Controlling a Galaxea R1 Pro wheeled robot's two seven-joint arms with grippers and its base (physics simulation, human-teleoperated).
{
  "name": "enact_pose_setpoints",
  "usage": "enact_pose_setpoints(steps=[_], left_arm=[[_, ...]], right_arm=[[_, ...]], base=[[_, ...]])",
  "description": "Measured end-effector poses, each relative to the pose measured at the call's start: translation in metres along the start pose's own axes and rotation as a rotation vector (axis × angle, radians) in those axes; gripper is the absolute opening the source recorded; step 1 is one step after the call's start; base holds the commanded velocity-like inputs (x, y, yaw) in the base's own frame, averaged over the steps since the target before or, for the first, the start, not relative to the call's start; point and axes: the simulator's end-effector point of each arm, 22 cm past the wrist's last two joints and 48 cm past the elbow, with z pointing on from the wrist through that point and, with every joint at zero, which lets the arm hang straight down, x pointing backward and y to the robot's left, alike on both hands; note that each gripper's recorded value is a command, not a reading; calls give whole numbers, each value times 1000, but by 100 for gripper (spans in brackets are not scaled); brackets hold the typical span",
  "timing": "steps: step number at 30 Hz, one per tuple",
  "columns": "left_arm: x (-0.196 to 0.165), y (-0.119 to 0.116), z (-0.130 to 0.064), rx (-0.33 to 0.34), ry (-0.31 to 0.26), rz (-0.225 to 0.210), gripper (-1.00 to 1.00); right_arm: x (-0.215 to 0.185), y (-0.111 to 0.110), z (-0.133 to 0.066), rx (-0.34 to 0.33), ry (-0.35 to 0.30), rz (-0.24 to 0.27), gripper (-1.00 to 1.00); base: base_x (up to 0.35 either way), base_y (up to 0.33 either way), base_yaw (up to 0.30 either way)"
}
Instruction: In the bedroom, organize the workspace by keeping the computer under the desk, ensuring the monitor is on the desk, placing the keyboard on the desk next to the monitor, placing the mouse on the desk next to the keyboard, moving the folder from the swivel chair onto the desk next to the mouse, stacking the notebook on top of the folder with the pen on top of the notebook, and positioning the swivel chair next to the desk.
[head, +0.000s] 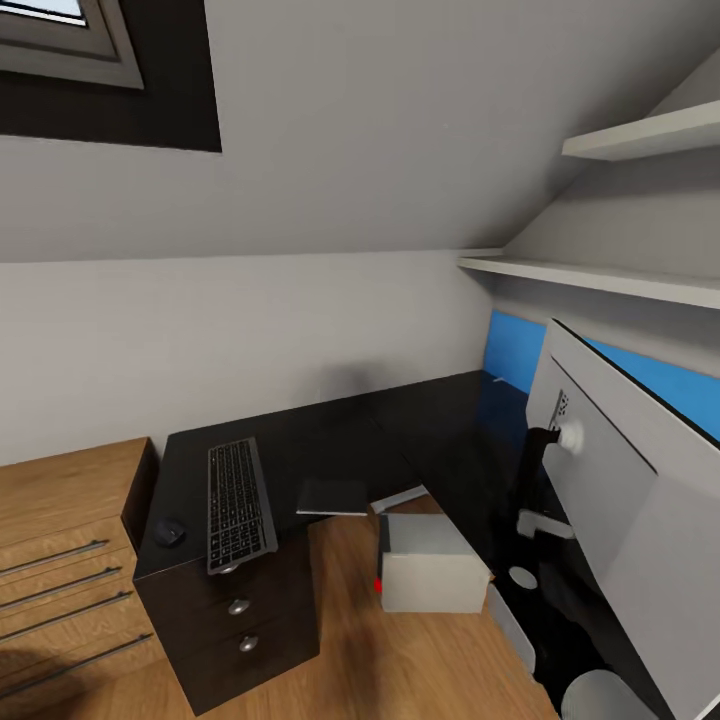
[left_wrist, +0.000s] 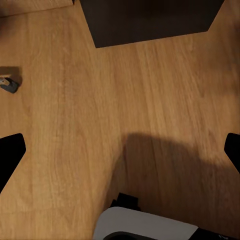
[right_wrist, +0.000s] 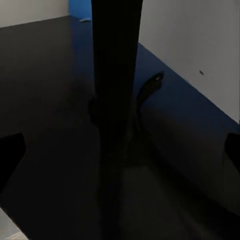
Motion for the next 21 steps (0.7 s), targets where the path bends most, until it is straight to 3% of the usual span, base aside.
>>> enact_pose_setpoints(steps=[2,3,7,18,20,21], left_arm=[[0,0,0,0,0,0,100],[0,0,0,0,0,1,100],[0,0,0,0,0,1,100],[0,0,0,-1,-1,0,100],[0,0,0,-1,-1,0,100],[0,0,0,-1,-1,-1,100]], right_arm=[[-5,0,15,9,-7,-4,100],[-7,7,34,-23,-18,-11,100],[-11,17,50,-86,-14,-14,100],[-10,4,58,-81,-4,-12,100],[-9,2,58,-75,1,0,100],[-6,-3,59,-54,20,46,100]], base=[[0,0,0],[0,0,0],[0,0,0],[0,0,0],[0,0,0],[0,0,0]])
